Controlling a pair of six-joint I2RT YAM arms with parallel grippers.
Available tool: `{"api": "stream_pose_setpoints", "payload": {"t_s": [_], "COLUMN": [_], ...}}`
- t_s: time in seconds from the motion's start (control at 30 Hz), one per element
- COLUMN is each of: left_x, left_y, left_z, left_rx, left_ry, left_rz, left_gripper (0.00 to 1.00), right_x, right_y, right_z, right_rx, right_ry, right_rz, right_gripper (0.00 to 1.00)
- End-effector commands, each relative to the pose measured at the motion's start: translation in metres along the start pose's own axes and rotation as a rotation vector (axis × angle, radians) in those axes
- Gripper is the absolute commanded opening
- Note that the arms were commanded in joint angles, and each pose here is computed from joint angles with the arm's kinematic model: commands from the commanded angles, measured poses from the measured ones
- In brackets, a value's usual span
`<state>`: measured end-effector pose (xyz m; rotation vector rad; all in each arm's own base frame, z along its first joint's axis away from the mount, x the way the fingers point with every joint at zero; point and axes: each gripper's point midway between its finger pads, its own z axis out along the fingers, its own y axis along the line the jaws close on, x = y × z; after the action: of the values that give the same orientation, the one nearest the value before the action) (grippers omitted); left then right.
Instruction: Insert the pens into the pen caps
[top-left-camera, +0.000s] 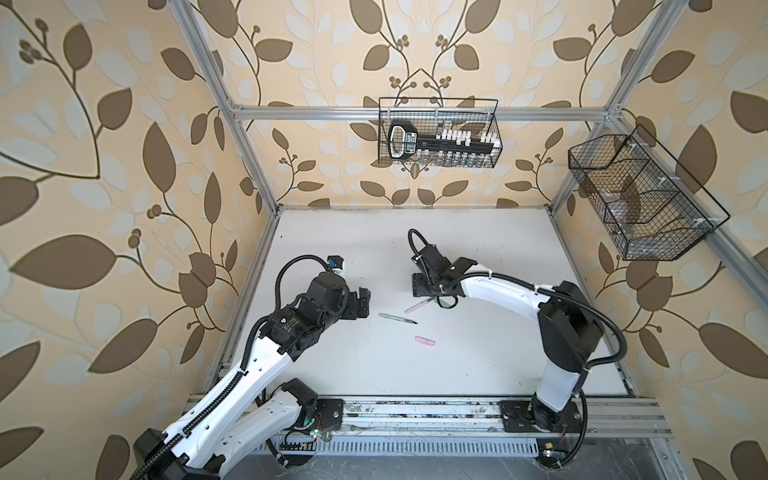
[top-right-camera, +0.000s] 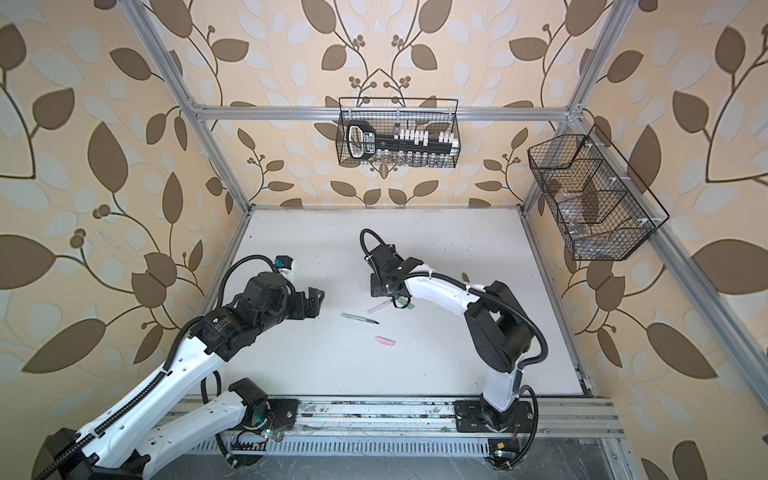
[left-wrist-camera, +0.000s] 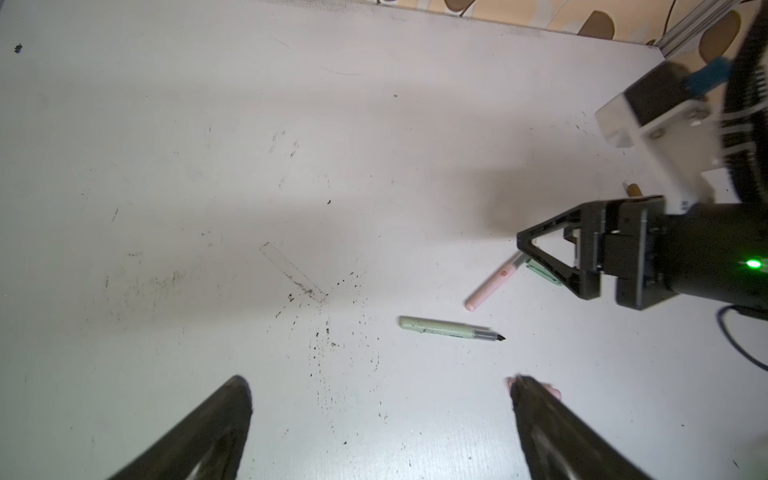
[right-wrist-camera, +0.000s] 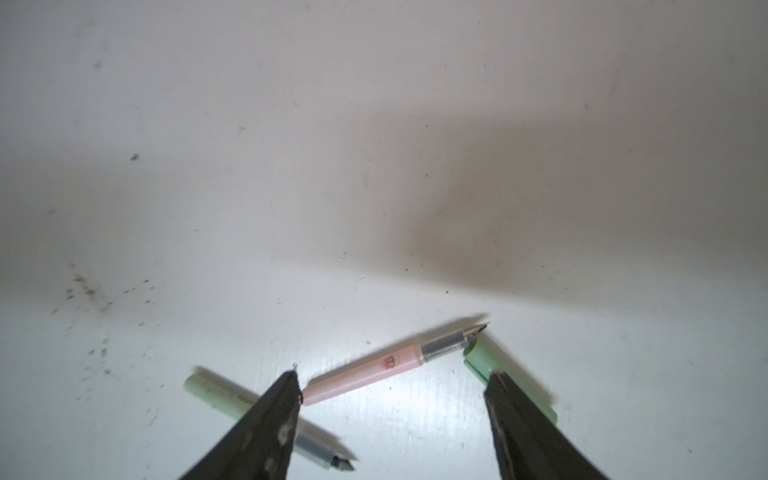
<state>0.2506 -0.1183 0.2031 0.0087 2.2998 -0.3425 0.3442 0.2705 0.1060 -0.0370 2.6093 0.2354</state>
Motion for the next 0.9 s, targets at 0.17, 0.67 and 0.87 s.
{"api": "stream_pose_setpoints", "payload": {"t_s": [0.17, 0.67, 0.87], "left_x": [-0.001, 0.002, 0.003], "left_y": [-0.006, -0.003, -0.001], "left_z": [0.002, 0.0, 0.0], "left_rx": [0.037, 0.029, 0.021], "left_ry": [-0.013, -0.015, -0.016], "left_rz": [-0.031, -0.03, -0.031], "left_gripper": [0.99, 0.99, 0.99], "right_x": [0.066, 0.05, 0.05], "right_y": [0.002, -0.011, -0.007], "right_z": [0.024, 0.065, 0.076], "right_rx": [-0.046, -0.024, 0.041], "right_ry": [0.136, 0.149, 0.178], "right_rz": [0.121, 0.134, 0.047], "right_gripper": [0.72, 0.73, 0.73]}}
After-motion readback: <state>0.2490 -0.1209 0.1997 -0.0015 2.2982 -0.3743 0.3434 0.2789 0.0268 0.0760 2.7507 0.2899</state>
